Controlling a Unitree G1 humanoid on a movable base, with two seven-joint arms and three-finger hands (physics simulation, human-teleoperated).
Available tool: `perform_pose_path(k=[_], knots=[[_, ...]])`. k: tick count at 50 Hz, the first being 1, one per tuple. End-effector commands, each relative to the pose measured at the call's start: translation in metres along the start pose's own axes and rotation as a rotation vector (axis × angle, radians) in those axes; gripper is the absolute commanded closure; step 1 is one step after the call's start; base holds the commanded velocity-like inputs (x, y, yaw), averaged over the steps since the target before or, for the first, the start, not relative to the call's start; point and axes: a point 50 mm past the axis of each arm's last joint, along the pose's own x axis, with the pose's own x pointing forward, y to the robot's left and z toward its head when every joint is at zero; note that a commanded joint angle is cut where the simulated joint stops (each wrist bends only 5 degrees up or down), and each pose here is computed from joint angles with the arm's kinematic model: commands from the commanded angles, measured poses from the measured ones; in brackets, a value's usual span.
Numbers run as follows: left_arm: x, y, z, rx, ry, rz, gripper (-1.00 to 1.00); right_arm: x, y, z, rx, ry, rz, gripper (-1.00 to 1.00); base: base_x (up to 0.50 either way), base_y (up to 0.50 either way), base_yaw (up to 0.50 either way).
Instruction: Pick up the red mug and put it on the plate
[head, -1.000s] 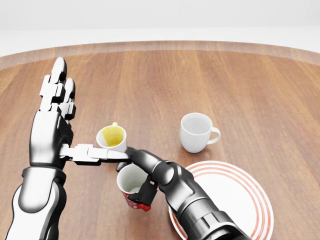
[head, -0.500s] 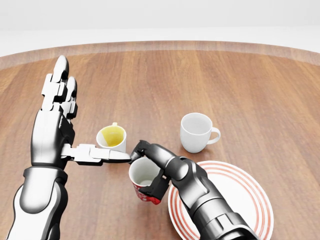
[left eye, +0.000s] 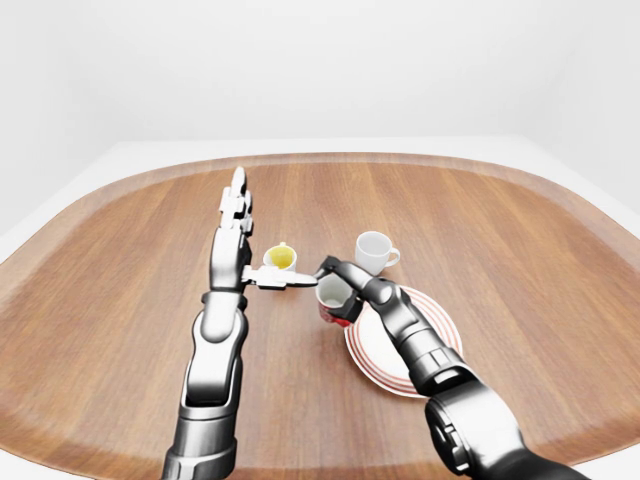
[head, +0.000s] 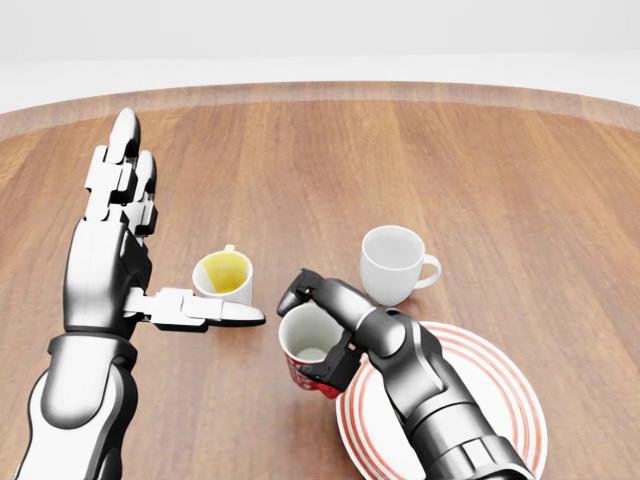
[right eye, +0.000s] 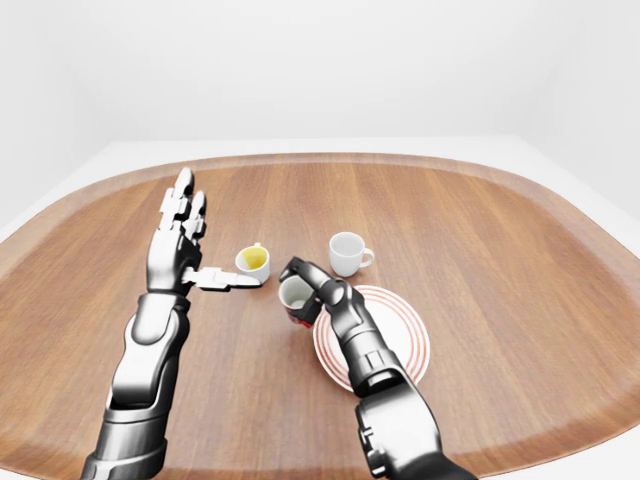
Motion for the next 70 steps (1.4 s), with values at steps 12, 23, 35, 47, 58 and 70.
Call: perform_pose_path(k=[12,23,35,47,58,70], knots=[[0.001,-0.001,0.0,-0.001,0.001,-0.002,-1.0,-0.014,-0.019,-0.016,0.046,-0.013,-0.137,1.0,0.0,0.0,0.0],[0.001,-0.003,0.001,0.0,-0.006,-0.006,-1.0,-0.022,-0.022,-0.037,0.06,0.029,-0.152,1.0,0.0,0.0,0.0],[0.0,-0.004,0.004,0.003,-0.017,-0.01,-1.0,-0.031,-0.026,-0.051,0.065,0.052,-0.17,1.0,0.0,0.0,0.0],[0.0,-0.006,0.007,0.006,-0.028,-0.016,-1.0,-0.04,-0.029,-0.062,0.061,0.067,-0.18,1.0,0.0,0.0,0.0],[0.0,-0.007,0.007,0.008,-0.027,-0.018,-1.0,-0.05,-0.034,-0.071,0.057,0.076,-0.191,1.0,0.0,0.0,0.0],[0.001,-0.009,0.006,0.008,-0.024,-0.022,-1.0,-0.06,-0.043,-0.077,0.054,0.077,-0.22,1.0,0.0,0.0,0.0]])
